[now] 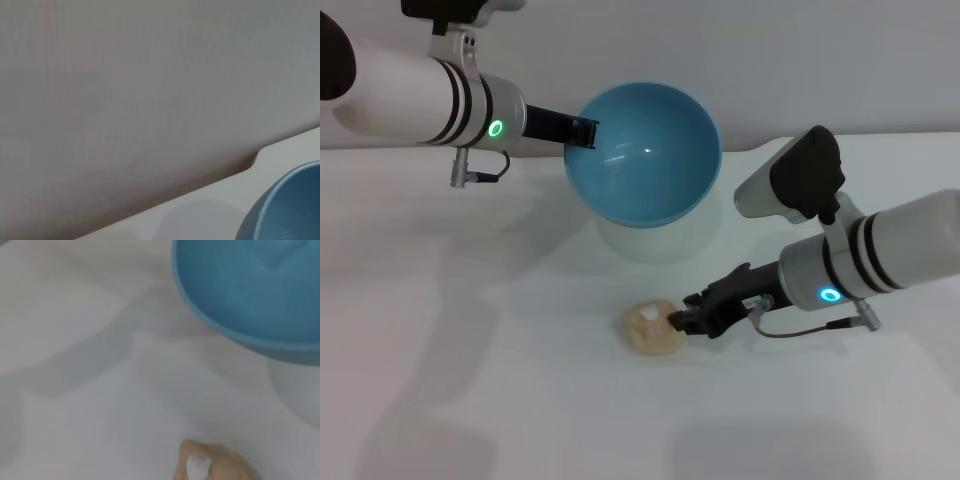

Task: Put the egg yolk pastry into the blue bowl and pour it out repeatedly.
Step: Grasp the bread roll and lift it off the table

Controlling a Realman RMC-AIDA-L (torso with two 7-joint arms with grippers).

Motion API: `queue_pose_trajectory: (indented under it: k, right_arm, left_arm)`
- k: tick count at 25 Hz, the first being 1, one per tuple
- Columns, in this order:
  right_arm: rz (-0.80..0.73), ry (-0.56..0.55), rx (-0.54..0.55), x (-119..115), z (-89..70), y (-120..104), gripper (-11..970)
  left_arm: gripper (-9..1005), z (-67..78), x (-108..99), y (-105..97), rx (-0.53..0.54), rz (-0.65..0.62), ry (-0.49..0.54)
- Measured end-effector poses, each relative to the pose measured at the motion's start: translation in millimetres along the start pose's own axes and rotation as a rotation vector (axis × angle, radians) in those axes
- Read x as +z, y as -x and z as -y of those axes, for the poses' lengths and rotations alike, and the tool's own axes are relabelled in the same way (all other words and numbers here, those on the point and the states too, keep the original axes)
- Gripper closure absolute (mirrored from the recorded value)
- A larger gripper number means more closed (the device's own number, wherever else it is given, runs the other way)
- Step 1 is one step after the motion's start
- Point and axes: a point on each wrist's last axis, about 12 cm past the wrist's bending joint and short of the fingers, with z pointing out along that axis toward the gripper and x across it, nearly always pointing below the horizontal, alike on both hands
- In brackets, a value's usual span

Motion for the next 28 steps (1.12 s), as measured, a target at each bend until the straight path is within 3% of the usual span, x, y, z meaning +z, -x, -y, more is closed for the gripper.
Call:
queue_pose_trajectory:
  k: [9, 23, 28]
  right_arm:
    - [0.114, -0.026, -0.005, 11.0, 2.6, -6.6, 698]
    - [0.114, -0.016, 0.001, 18.3, -3.3, -13.0, 699]
    - [0.112, -0.017, 0.009, 18.2, -2.9, -16.3, 889]
  left_arm:
    - [972, -0.4, 0.0, -1.9, 0.002, -0.006, -0.001]
    - [971, 2.4, 0.9, -2.2, 0.015, -0.012, -0.006]
    - [972, 1.6, 0.9, -4.3, 0.014, -0.016, -0.005]
